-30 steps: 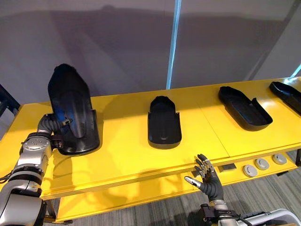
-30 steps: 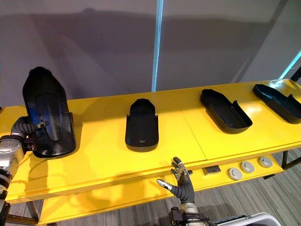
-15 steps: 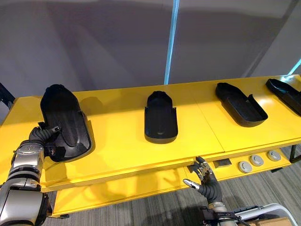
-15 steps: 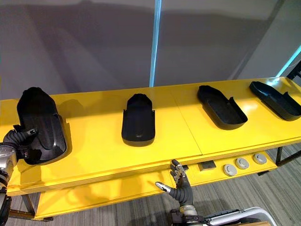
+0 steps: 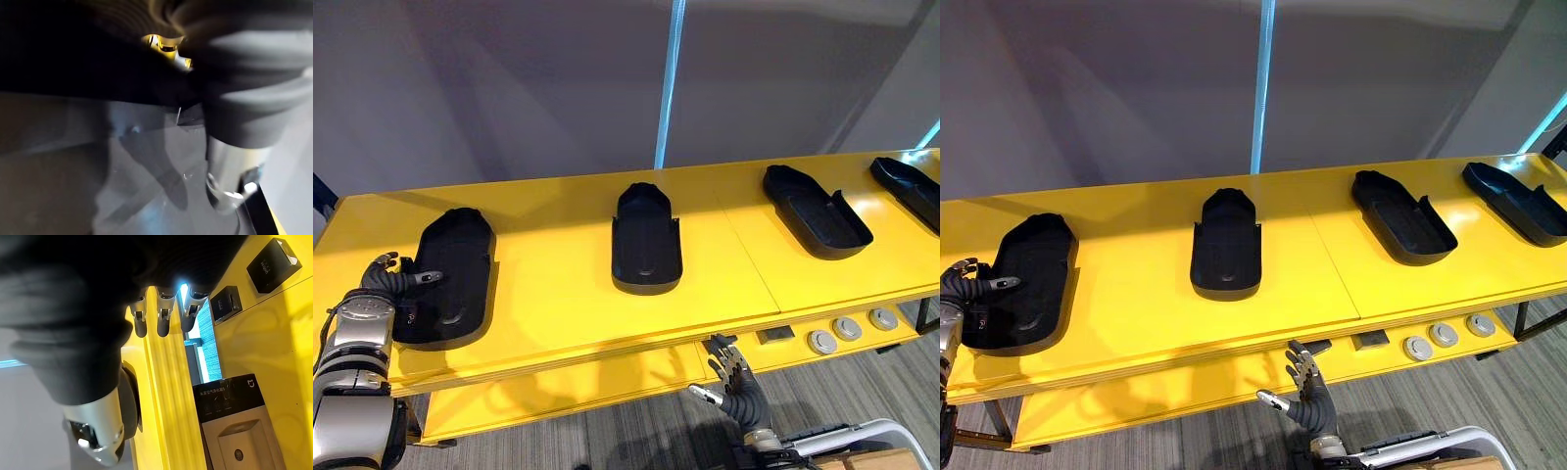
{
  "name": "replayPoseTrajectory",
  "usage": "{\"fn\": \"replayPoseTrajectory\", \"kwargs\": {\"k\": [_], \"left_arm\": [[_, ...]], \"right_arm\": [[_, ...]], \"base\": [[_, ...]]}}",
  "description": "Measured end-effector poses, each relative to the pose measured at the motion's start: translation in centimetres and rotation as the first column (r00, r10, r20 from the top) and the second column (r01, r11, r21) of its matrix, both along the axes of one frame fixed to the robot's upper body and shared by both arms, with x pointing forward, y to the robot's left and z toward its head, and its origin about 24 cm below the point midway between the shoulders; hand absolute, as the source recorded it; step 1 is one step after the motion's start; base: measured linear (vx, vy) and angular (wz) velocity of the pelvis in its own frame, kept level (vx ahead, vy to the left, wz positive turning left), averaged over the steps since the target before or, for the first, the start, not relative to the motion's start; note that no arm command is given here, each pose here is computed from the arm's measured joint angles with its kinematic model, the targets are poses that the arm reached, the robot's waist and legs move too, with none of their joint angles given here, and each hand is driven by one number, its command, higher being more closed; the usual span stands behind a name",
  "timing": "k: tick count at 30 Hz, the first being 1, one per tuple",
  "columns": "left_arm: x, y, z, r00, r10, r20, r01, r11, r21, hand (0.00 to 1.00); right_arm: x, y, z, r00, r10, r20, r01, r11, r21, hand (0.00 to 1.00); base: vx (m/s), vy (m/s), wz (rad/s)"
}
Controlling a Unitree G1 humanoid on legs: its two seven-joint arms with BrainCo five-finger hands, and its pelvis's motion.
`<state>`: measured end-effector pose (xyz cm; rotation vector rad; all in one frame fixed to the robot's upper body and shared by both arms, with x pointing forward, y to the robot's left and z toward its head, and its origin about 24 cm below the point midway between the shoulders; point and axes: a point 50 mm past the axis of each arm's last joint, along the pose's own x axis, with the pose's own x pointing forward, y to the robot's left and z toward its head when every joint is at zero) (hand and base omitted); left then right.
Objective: Walk over and take plastic housings, then place them on the shelf
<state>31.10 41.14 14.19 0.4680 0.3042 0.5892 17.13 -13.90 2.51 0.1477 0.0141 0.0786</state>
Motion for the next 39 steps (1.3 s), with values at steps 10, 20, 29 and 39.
{"fn": "replayPoseTrajectory", "kwargs": {"k": [10, 20, 29, 39], "left_arm": [[2.5, -5.3, 8.4, 0.888, -0.215, 0.406, 0.159, 0.973, 0.167, 0.0], [-10.0, -12.2, 2.6, 0.518, 0.005, 0.855, 0.086, 0.995, -0.058, 1.0], [-14.7, -17.7, -4.2, 0.727, 0.052, 0.685, 0.106, 0.977, -0.187, 1.0], [-13.5, -17.6, -6.9, 0.795, 0.094, 0.6, 0.082, 0.962, -0.26, 1.0]], "right_arm": [[0.8, 0.0, -0.2, 1.0, 0.008, 0.004, -0.008, 1.0, -0.008, 0.0], [1.2, -1.8, -0.4, 0.995, -0.105, 0.002, 0.105, 0.993, -0.051, 0.0], [1.5, -0.8, -0.5, 0.994, -0.114, -0.002, 0.114, 0.993, 0.004, 0.0], [1.1, -1.0, -0.2, 0.991, -0.134, 0.017, 0.134, 0.991, 0.006, 0.0]], "base": [[-0.01, 0.003, 0.01], [-0.02, 0.018, 0.22], [-0.05, 0.018, 0.2], [0.0, -0.003, -0.07]]}}
